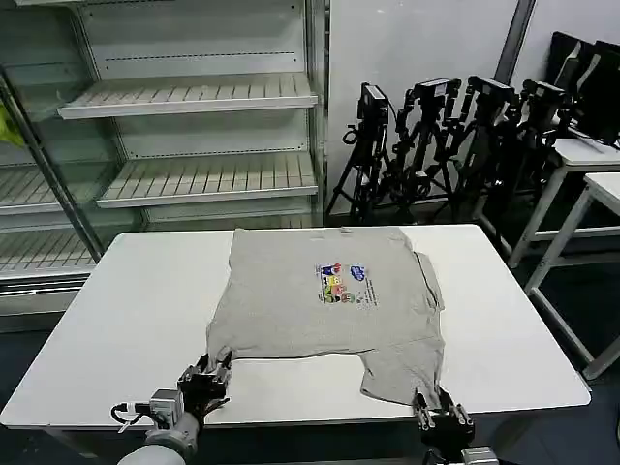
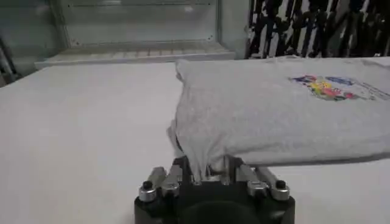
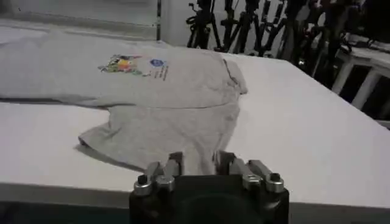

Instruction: Fold and organize the clothes.

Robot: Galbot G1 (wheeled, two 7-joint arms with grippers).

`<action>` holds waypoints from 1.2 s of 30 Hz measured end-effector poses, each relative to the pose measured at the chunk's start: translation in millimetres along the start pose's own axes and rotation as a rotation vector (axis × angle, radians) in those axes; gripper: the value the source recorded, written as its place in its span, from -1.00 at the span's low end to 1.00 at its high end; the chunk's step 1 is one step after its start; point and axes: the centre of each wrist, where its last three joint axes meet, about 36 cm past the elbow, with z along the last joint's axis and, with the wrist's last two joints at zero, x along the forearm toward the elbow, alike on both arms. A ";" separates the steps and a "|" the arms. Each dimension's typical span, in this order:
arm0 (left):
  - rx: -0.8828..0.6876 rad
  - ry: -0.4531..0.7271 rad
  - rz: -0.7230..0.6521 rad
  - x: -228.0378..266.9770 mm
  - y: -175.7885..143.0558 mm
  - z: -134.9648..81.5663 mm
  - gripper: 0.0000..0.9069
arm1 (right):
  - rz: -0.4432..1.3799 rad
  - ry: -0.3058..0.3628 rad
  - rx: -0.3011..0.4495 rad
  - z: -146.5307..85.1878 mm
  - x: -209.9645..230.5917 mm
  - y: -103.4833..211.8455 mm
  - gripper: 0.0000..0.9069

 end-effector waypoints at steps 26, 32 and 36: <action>-0.005 -0.131 0.025 86.4 -1.4 -39.2 -0.96 | 0.016 -0.235 -0.038 -61.1 65.5 -28.1 -1.00; -0.016 -0.162 0.044 84.0 1.9 -46.9 -0.96 | 0.004 -0.329 -0.060 -79.5 43.2 -36.8 -1.00; -0.022 -0.178 0.058 68.5 7.0 -50.8 -0.96 | -0.005 -0.363 -0.064 -88.4 18.0 -43.5 -1.00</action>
